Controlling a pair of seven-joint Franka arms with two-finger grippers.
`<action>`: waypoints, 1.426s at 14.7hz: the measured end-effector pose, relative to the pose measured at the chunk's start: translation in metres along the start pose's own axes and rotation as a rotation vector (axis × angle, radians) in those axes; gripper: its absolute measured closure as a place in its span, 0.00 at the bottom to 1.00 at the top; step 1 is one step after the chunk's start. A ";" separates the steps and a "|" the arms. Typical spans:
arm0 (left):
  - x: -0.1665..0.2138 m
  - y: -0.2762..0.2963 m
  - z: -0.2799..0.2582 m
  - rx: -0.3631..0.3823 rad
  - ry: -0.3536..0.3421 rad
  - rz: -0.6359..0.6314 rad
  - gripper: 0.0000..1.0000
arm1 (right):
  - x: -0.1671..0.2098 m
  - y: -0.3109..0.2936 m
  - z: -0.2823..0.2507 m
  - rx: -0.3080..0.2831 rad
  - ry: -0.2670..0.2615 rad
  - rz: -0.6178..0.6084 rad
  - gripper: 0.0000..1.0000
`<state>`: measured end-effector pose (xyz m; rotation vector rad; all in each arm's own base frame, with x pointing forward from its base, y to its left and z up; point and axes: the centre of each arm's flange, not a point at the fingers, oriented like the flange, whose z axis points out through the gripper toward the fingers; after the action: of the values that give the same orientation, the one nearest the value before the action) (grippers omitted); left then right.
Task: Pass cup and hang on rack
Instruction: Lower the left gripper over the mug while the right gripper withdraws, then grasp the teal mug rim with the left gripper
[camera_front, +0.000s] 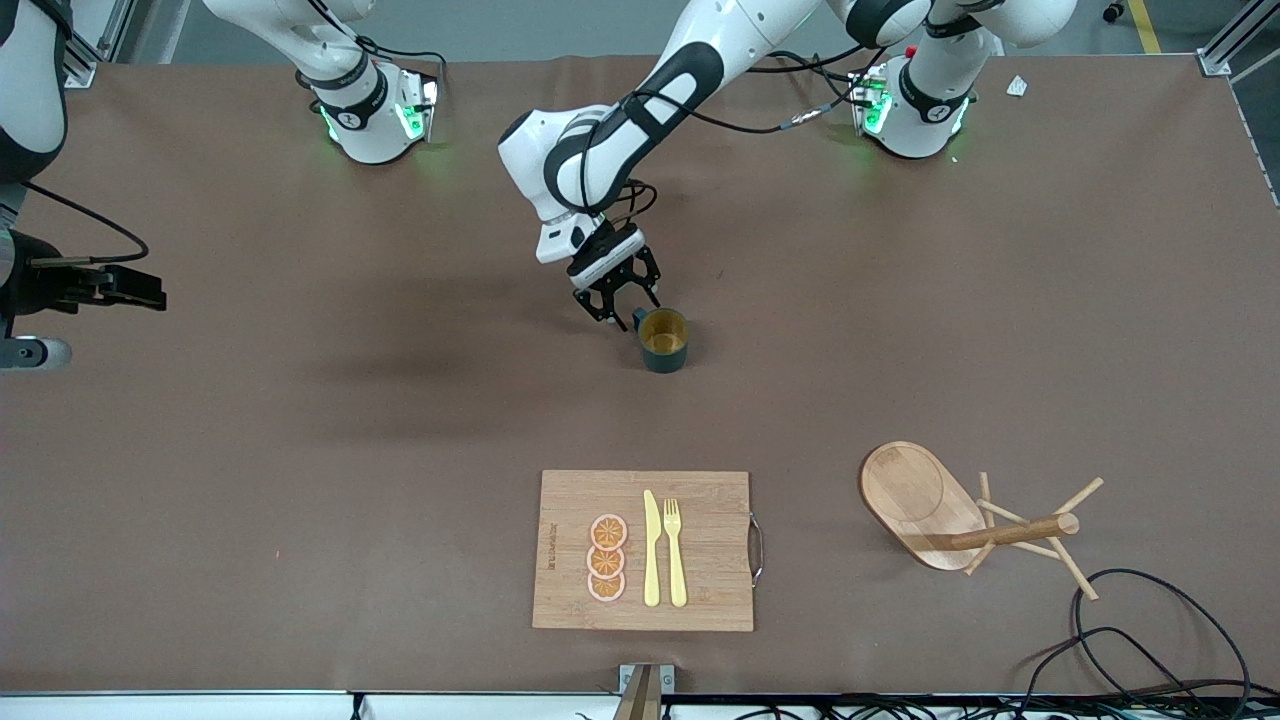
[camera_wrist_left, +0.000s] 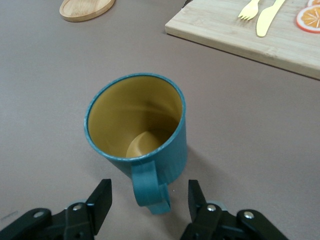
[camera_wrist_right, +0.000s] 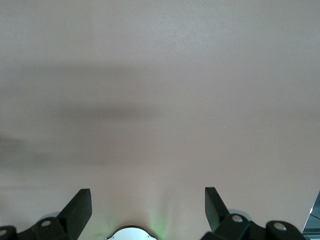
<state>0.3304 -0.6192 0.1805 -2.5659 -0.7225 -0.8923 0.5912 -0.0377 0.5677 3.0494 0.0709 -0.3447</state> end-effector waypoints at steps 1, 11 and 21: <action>-0.001 0.001 0.001 0.000 0.000 0.000 0.33 | 0.000 0.000 0.000 0.000 0.001 0.000 0.00; -0.004 0.004 0.015 0.010 0.017 0.003 0.52 | -0.033 0.006 -0.034 0.061 0.054 0.012 0.00; 0.035 0.018 -0.014 -0.055 -0.005 -0.082 0.79 | -0.093 0.007 -0.072 0.064 0.131 0.015 0.00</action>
<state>0.3576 -0.6283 0.2116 -2.6039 -0.8202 -0.9440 0.5169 -0.0422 0.6589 3.1310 0.0456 -0.1487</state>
